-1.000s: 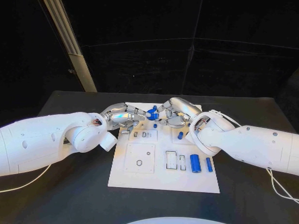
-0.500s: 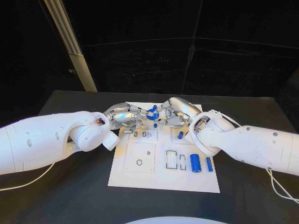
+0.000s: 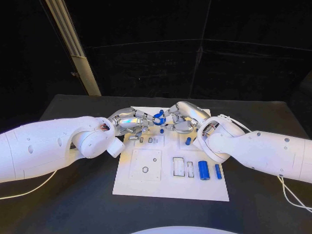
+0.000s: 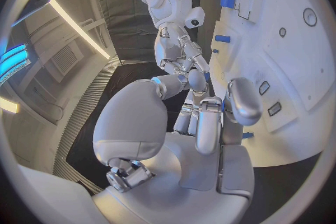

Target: Assemble the parts on the task board

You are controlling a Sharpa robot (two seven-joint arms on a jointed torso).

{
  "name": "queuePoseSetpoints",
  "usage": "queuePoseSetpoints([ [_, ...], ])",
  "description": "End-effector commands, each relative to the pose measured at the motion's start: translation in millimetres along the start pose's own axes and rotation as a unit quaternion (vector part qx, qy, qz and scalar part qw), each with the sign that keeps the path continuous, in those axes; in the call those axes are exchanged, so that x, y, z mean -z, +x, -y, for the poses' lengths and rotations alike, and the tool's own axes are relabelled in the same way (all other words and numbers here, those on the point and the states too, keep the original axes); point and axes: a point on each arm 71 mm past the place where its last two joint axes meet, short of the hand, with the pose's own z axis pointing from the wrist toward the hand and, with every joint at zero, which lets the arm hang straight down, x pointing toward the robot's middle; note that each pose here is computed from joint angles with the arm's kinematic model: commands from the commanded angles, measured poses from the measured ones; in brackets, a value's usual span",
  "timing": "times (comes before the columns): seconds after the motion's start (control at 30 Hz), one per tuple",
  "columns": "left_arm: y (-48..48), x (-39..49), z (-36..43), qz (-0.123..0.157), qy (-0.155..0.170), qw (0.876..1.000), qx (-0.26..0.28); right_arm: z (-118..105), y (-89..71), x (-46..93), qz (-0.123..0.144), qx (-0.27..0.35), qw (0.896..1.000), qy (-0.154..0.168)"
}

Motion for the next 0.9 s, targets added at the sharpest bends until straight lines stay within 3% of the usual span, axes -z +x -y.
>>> queuePoseSetpoints([
  [0.03,1.8,-0.1,1.5,-0.009,0.002,1.0,0.002,-2.5,-1.3,-0.7,0.006,0.001,1.0,-0.008],
  [0.9,4.4,-1.8,2.3,-0.014,0.004,1.0,0.002,-4.8,1.4,-2.4,-0.002,0.0,1.0,-0.011],
])
